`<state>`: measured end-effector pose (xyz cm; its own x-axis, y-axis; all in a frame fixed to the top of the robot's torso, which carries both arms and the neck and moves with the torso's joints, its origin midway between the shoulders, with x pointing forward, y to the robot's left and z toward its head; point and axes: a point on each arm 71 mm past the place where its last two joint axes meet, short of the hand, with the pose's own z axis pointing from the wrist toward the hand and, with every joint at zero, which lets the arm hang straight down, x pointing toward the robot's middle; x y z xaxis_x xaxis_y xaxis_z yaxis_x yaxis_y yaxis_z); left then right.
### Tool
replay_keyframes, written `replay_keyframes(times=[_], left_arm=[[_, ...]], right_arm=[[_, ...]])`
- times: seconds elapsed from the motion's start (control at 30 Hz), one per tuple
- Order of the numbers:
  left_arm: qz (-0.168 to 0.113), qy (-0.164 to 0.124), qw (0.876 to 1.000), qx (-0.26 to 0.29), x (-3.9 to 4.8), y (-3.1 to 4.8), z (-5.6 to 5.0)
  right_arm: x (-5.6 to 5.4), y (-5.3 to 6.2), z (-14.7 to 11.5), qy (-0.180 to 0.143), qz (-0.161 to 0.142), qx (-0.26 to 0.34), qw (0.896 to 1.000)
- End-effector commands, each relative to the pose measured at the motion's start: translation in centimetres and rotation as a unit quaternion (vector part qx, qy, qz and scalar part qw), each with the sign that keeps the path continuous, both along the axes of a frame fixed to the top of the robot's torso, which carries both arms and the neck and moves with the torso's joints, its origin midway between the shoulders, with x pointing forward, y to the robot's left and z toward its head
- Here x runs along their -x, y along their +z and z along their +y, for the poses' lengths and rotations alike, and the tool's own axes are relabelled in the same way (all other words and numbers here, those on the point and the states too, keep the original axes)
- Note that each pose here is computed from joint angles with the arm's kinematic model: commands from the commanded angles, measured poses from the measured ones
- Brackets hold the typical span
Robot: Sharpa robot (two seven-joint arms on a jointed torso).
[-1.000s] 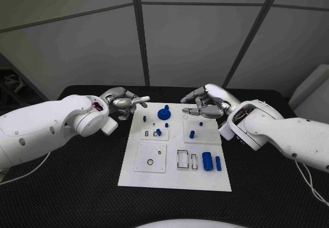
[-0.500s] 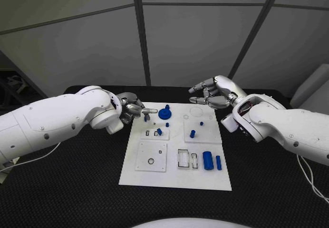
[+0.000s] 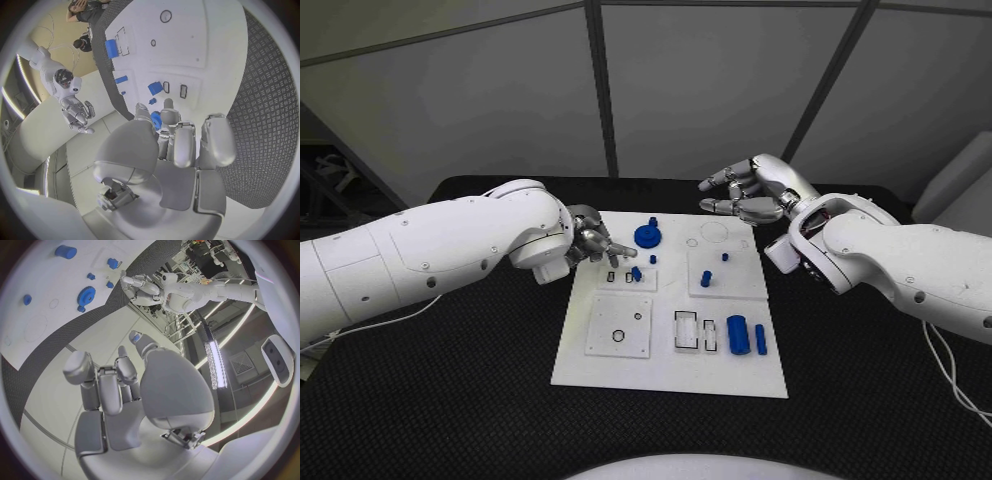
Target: Assemble the parts on the task board
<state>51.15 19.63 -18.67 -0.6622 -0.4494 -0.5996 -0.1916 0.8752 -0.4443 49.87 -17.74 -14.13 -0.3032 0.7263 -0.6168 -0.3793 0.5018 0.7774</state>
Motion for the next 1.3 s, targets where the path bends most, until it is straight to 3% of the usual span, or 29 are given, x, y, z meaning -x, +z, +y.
replay_keyframes(times=[0.03,1.0,1.3], left_arm=[[0.015,-0.009,0.999,-0.027,0.05,-0.11,-0.1],[0.025,-0.038,0.998,-0.036,-0.13,-0.52,-2.7],[0.027,-0.041,0.998,-0.038,-0.29,-0.58,-3.0]], right_arm=[[-0.1,0.1,0.0,-0.005,-0.002,0.001,1.000],[-0.3,0.0,0.6,-0.003,0.001,0.006,1.000],[-0.3,-0.1,0.7,-0.003,0.002,0.006,1.000]])
